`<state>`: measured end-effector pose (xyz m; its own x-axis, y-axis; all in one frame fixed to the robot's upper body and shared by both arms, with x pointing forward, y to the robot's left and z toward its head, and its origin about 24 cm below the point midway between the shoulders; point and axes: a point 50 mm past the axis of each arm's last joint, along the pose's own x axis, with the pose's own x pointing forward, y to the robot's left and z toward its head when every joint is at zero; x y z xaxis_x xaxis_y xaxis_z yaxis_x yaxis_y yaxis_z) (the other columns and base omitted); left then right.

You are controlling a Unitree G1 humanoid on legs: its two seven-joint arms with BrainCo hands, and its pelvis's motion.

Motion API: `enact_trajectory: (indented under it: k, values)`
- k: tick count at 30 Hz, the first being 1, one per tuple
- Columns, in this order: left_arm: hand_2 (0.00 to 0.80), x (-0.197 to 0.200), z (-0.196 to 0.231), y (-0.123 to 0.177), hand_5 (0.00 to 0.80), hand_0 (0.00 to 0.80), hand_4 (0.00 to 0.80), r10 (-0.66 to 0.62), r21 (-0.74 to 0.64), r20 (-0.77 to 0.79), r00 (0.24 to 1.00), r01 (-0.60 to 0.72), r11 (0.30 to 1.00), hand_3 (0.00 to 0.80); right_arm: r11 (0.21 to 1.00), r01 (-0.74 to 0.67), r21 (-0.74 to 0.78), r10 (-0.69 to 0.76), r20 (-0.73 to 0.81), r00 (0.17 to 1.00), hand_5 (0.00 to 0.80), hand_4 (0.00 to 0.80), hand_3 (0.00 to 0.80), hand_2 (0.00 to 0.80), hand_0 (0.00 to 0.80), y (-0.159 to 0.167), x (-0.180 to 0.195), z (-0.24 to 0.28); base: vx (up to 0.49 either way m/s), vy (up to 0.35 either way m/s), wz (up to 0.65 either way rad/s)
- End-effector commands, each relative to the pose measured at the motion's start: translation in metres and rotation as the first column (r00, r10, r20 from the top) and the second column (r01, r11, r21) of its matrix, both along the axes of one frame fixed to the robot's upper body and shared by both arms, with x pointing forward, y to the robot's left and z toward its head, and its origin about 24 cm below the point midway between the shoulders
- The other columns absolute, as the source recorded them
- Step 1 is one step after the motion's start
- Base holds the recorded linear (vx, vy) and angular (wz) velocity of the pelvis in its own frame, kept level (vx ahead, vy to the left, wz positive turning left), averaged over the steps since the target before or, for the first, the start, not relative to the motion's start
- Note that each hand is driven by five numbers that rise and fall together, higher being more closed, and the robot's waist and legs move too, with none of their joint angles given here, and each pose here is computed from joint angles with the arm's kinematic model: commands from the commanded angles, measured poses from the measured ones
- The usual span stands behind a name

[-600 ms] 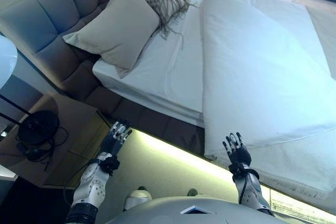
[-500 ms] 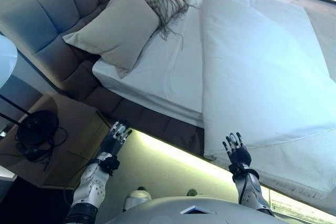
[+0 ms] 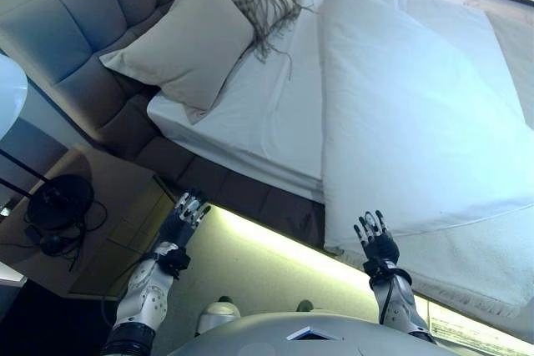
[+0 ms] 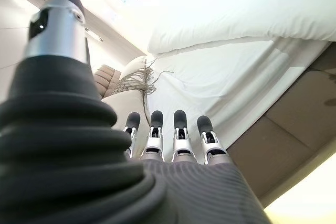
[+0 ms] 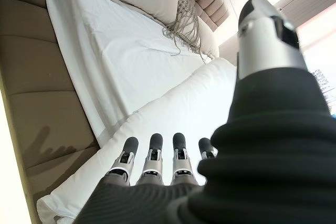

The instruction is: Make the bed neatly

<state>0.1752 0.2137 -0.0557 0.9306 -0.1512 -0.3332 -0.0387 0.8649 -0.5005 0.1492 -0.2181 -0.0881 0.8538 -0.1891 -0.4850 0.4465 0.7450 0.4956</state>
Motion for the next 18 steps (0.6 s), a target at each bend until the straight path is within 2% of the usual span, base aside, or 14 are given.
enact_trajectory:
  k: [1,7,12,18]
  values:
    - [0.0,0.016,0.018,0.006,0.0,0.0,0.0,0.006,0.003,0.123,0.992,-0.006,1.0,0.0,1.0,-0.008,-0.009,0.009,0.112,0.994,0.0,0.0,0.0,0.0,0.0,-0.007,0.021,0.019,0.0,0.0,0.0]
    - [0.0,0.008,0.015,0.011,0.0,0.0,0.0,0.043,-0.016,0.111,0.993,-0.041,0.999,0.0,0.999,-0.046,-0.017,0.047,0.087,0.995,0.0,0.0,0.0,0.0,0.0,-0.005,0.023,0.018,0.038,0.028,-0.09]
    - [0.0,0.006,0.017,0.01,0.0,0.0,0.0,0.044,-0.018,0.111,0.993,-0.043,0.999,0.0,0.999,-0.048,-0.021,0.05,0.1,0.994,0.0,0.0,0.0,0.0,0.0,-0.003,0.027,0.02,0.032,0.076,-0.37]
    - [0.0,0.008,0.018,0.01,0.0,0.0,0.0,0.015,-0.01,0.097,0.995,-0.014,1.0,0.0,0.999,-0.045,-0.023,0.047,0.099,0.994,0.0,0.0,0.0,0.0,0.0,-0.001,0.021,0.019,0.057,0.104,-0.01]
